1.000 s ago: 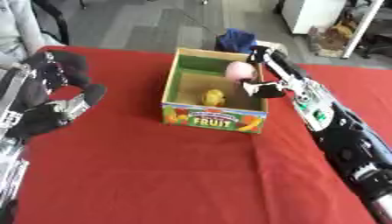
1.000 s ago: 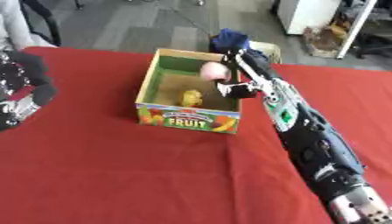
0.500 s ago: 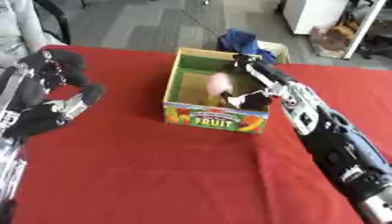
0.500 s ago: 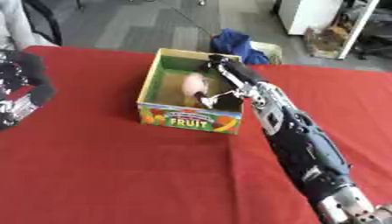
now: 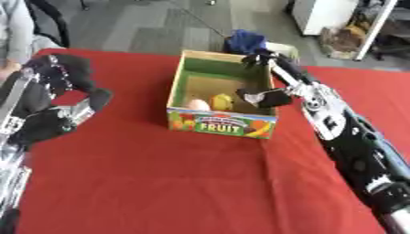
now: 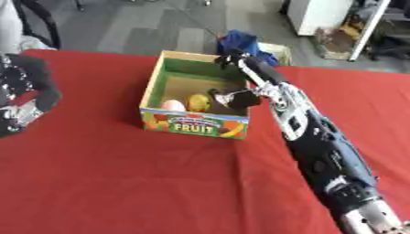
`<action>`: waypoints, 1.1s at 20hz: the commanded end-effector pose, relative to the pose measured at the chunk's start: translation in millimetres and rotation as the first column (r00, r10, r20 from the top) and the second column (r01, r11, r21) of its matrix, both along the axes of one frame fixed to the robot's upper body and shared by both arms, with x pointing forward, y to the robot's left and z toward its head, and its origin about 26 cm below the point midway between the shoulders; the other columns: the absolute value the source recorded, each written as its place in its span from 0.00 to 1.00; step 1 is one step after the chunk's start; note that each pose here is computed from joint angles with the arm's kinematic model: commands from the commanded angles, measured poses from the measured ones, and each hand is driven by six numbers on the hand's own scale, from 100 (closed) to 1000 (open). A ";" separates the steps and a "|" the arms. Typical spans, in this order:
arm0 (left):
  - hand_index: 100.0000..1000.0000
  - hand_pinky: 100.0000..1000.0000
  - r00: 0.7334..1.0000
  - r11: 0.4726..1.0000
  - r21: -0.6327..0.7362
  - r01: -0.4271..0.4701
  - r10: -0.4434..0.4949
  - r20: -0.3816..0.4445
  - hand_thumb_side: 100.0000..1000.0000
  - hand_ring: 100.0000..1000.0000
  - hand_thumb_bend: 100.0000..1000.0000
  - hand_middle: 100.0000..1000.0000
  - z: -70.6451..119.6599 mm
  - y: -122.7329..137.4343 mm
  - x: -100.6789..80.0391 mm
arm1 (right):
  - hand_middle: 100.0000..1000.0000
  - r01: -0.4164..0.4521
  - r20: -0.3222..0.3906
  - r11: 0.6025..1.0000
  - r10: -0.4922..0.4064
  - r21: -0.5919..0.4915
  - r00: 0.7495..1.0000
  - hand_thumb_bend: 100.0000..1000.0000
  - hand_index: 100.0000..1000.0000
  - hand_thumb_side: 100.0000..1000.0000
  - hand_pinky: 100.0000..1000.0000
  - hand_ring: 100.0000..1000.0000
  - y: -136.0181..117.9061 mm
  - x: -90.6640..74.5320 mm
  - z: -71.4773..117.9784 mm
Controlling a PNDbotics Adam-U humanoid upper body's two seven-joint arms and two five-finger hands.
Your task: Pick up objects on the table and place them in the box.
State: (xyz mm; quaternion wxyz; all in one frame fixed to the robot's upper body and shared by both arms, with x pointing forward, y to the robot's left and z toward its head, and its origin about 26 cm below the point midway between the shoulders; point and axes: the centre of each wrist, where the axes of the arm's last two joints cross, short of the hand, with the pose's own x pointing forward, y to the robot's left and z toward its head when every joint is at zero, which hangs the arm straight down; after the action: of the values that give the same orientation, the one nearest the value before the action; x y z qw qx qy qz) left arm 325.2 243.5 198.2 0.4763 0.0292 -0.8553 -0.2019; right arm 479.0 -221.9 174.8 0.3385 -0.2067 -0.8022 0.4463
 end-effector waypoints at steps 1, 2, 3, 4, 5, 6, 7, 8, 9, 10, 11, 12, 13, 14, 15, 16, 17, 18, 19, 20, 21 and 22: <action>0.63 0.57 0.999 0.999 -0.001 -0.036 0.036 0.019 0.25 0.52 0.62 0.52 4.0 7.4 -1.9 | 0.61 -0.061 0.091 0.987 0.048 0.145 0.995 0.22 0.79 0.25 0.80 1.00 -12.1 -15.1 42.1; 0.63 0.57 0.999 0.999 -0.003 -0.043 0.043 0.014 0.25 0.52 0.62 0.52 1.9 8.6 -2.2 | 0.61 -0.082 0.095 0.977 0.064 0.197 0.993 0.22 0.79 0.25 0.80 1.00 -14.2 -22.0 48.1; 0.63 0.57 0.999 0.999 -0.005 -0.048 0.049 0.010 0.26 0.52 0.62 0.52 0.3 9.6 -2.4 | 0.59 -0.099 0.096 0.965 0.078 0.241 0.992 0.17 0.78 0.24 0.80 1.00 -16.1 -28.7 53.3; 0.63 0.57 0.998 0.998 -0.007 -0.056 0.056 0.005 0.26 0.52 0.62 0.52 -1.6 10.7 -2.5 | 0.59 -0.117 0.099 0.950 0.092 0.289 0.991 0.13 0.77 0.24 0.79 1.00 -19.3 -37.2 58.0; 0.63 0.57 0.998 0.998 -0.008 -0.064 0.064 -0.001 0.26 0.52 0.62 0.52 -3.8 12.2 -2.7 | 0.59 -0.128 0.095 0.934 0.101 0.334 0.990 0.00 0.76 0.24 0.79 1.00 -23.4 -45.8 60.5; 0.63 0.57 0.997 0.997 -0.007 -0.072 0.072 -0.009 0.26 0.52 0.62 0.52 -6.5 13.9 -3.1 | 0.59 -0.134 0.083 0.917 0.110 0.376 0.990 0.00 0.76 0.23 0.80 1.00 -27.2 -54.3 60.8; 0.63 0.57 0.997 0.997 -0.004 -0.081 0.081 -0.018 0.27 0.52 0.62 0.51 -9.6 16.0 -3.7 | 0.60 -0.141 0.070 0.899 0.123 0.415 0.990 0.00 0.76 0.23 0.80 1.00 -31.2 -63.5 59.8; 0.63 0.57 0.996 0.996 -0.001 -0.090 0.090 -0.026 0.27 0.52 0.62 0.51 -12.2 18.2 -4.2 | 0.60 -0.148 0.059 0.881 0.137 0.450 0.989 0.00 0.76 0.22 0.80 1.00 -35.3 -73.4 58.1; 0.63 0.57 0.994 0.995 0.000 -0.101 0.101 -0.033 0.27 0.52 0.62 0.51 -14.8 20.4 -4.8 | 0.60 -0.152 0.047 0.861 0.148 0.485 0.988 0.00 0.76 0.22 0.80 1.00 -39.3 -83.2 55.6; 0.63 0.57 0.993 0.994 -0.001 -0.112 0.112 -0.040 0.27 0.52 0.62 0.51 -17.2 22.5 -5.3 | 0.60 -0.153 0.038 0.842 0.156 0.517 0.987 0.00 0.76 0.22 0.80 1.00 -43.0 -92.7 52.5; 0.63 0.57 0.992 0.993 -0.003 -0.120 0.119 -0.046 0.27 0.52 0.62 0.51 -19.3 24.1 -5.8 | 0.61 -0.151 0.031 0.827 0.160 0.542 0.987 0.00 0.76 0.23 0.80 1.00 -45.8 -100.8 50.2; 0.63 0.57 0.991 0.992 -0.005 -0.128 0.128 -0.050 0.27 0.52 0.62 0.51 -21.2 25.7 -6.5 | 0.61 -0.148 0.029 0.813 0.160 0.563 0.987 0.00 0.76 0.23 0.80 1.00 -49.0 -108.9 46.1; 0.63 0.57 0.989 0.991 -0.006 -0.136 0.135 -0.053 0.27 0.52 0.62 0.51 -22.8 27.3 -7.1 | 0.60 -0.143 0.026 0.802 0.157 0.579 0.987 0.00 0.75 0.24 0.80 1.00 -51.6 -115.9 42.4; 0.63 0.57 0.988 0.989 -0.007 -0.145 0.144 -0.056 0.27 0.52 0.62 0.51 -24.6 29.2 -8.0 | 0.60 -0.140 0.025 0.792 0.156 0.594 0.987 0.00 0.75 0.25 0.80 1.00 -53.7 -122.6 38.1; 0.63 0.57 0.987 0.989 -0.008 -0.150 0.150 -0.060 0.28 0.52 0.62 0.51 -26.6 30.5 -8.6 | 0.61 -0.135 0.021 0.782 0.154 0.609 0.988 0.00 0.75 0.27 0.80 1.00 -55.4 -128.7 32.9; 0.63 0.57 0.986 0.988 -0.008 -0.154 0.153 -0.066 0.28 0.52 0.62 0.51 -28.9 31.4 -9.2 | 0.61 -0.127 0.015 0.769 0.151 0.627 0.988 0.00 0.74 0.29 0.80 1.00 -57.4 -134.9 26.2; 0.63 0.57 0.985 0.988 -0.009 -0.156 0.155 -0.070 0.28 0.52 0.62 0.51 -30.7 32.0 -9.5 | 0.60 -0.121 0.011 0.755 0.149 0.644 0.989 0.00 0.74 0.30 0.80 1.00 -59.0 -140.2 20.2; 0.63 0.57 0.985 0.987 -0.011 -0.159 0.158 -0.073 0.28 0.52 0.62 0.51 -32.5 32.6 -9.9 | 0.60 -0.110 0.003 0.741 0.144 0.662 0.990 0.00 0.74 0.31 0.80 1.00 -60.5 -144.6 14.0; 0.63 0.57 0.984 0.987 -0.012 -0.161 0.160 -0.077 0.28 0.52 0.62 0.51 -34.2 33.1 -10.2 | 0.60 -0.098 -0.005 0.730 0.137 0.677 0.991 0.00 0.74 0.32 0.80 1.00 -61.7 -148.1 8.8; 0.63 0.57 0.984 0.987 -0.013 -0.162 0.160 -0.082 0.29 0.52 0.62 0.51 -36.1 33.3 -10.4 | 0.60 -0.079 -0.018 0.718 0.126 0.692 0.992 0.00 0.73 0.33 0.80 1.00 -63.1 -151.2 2.8; 0.63 0.57 0.984 0.987 -0.013 -0.161 0.159 -0.086 0.29 0.52 0.62 0.51 -37.4 33.2 -10.4 | 0.60 -0.062 -0.031 0.709 0.118 0.703 0.993 0.00 0.73 0.34 0.80 1.00 -63.9 -153.6 -2.3; 0.63 0.57 0.984 0.987 -0.013 -0.159 0.157 -0.087 0.29 0.52 0.62 0.51 -38.3 33.2 -10.5 | 0.60 -0.045 -0.047 0.703 0.110 0.710 0.993 0.00 0.72 0.31 0.80 1.00 -64.0 -155.1 -7.4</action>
State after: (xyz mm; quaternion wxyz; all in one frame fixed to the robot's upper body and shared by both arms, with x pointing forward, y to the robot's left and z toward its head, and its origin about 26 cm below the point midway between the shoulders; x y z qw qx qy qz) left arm 315.1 273.1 153.7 0.5373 0.0753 -0.8260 -0.1531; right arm 326.5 -284.9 156.8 0.4219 -0.0061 -0.8968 0.1331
